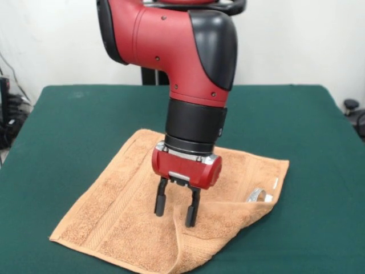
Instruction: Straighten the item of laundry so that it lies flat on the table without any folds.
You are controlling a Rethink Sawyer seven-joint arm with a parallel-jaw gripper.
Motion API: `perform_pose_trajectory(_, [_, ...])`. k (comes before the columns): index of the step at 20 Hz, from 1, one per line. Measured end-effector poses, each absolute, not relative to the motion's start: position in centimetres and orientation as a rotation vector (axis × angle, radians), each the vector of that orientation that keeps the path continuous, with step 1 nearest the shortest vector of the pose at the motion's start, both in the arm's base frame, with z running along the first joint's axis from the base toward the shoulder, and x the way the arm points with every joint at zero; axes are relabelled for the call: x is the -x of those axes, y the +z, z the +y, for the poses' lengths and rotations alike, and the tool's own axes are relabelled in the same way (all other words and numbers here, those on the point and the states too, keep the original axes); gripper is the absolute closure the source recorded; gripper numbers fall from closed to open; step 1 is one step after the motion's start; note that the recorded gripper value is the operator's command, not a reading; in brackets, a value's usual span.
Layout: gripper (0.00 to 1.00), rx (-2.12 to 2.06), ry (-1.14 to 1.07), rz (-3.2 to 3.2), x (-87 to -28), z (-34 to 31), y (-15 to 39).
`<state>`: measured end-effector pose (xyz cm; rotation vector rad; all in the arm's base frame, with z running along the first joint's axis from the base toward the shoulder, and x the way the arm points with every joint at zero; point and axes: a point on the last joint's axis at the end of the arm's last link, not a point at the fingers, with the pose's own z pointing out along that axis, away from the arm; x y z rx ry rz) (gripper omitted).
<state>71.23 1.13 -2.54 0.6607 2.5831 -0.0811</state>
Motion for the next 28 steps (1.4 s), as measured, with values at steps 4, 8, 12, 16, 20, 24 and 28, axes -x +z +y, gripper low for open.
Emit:
perform_pose_trajectory(4, [0.00, -0.654, -0.074, 2.584, -71.3, 2.1, -2.5])
perform_pose_trajectory(8, [0.00, -0.647, -0.071, 2.586, -71.3, 2.7, -2.5])
perform_pose_trajectory(12, [1.00, -0.647, -0.071, 2.586, -71.3, 2.6, -2.5])
perform_pose_trajectory(16, [1.00, -0.648, -0.071, 2.586, -71.3, 2.5, -2.5])
perform_pose_trajectory(20, [1.00, -0.655, -0.069, 2.585, -71.3, 2.3, -2.5])
perform_pose_trajectory(24, [1.00, -0.660, -0.067, 2.584, -71.4, 2.1, -2.5])
perform_pose_trajectory(28, [0.00, -0.658, -0.067, 2.582, -71.4, 2.1, -2.5])
